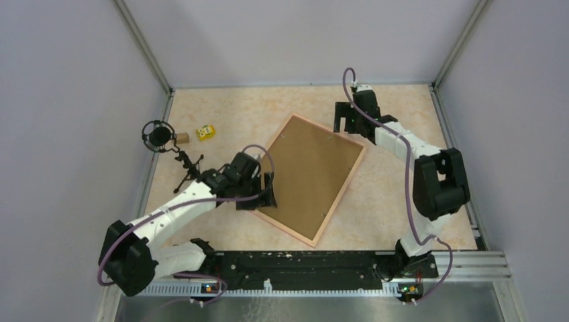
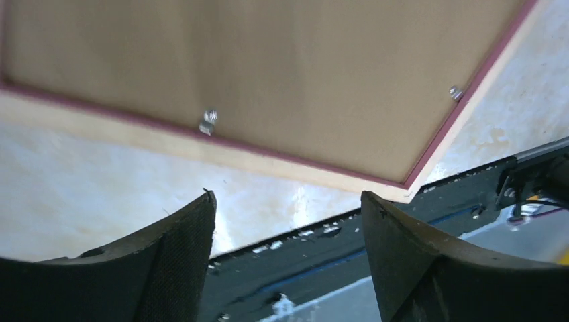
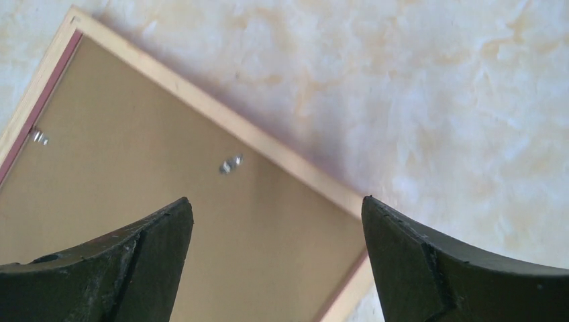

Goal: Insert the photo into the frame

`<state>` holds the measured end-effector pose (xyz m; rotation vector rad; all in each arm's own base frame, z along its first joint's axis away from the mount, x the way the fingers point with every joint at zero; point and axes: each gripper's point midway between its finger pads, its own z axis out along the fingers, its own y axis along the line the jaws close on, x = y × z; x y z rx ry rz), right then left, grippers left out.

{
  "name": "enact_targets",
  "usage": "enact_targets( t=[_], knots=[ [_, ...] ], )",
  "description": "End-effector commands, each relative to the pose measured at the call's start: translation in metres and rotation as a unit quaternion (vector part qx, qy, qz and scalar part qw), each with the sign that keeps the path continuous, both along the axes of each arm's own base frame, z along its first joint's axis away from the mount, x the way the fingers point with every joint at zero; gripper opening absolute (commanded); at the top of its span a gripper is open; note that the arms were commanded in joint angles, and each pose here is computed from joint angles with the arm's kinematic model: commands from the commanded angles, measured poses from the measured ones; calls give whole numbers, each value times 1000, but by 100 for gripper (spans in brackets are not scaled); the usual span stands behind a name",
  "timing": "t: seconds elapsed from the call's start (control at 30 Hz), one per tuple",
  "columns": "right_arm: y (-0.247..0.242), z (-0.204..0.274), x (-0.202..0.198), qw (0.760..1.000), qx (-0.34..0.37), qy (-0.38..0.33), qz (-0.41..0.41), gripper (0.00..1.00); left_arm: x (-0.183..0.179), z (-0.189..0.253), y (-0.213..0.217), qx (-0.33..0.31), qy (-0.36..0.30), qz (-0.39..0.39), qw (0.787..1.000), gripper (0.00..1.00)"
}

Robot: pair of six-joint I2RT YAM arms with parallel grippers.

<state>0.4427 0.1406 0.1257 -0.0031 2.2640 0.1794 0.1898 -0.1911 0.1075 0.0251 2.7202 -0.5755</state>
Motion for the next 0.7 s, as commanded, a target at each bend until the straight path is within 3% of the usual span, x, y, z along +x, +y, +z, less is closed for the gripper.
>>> enact_targets(
  t=[0.0, 0.17, 0.3, 0.43, 0.57, 0.67],
  knots=[
    [-2, -8, 33, 999, -31, 12, 25, 93, -40, -19, -23, -86, 101, 126, 983, 80],
    [11, -43, 37, 997, -12, 48, 58, 93, -45, -37, -33, -108, 112, 167, 974, 80],
    [17, -62, 29, 994, -1, 77, 73, 90, -25, -56, -37, -61, 93, 154, 982, 82],
    [19, -75, 4, 992, 26, 94, 82, 84, 11, -65, -31, 5, 77, 132, 988, 80],
    [20, -83, -24, 988, 61, 115, 83, 71, 53, -70, -12, 55, 41, 119, 990, 76],
    [26, -87, -48, 982, 84, 138, 99, 63, 90, -64, 2, 66, 23, 107, 992, 72]
  ],
)
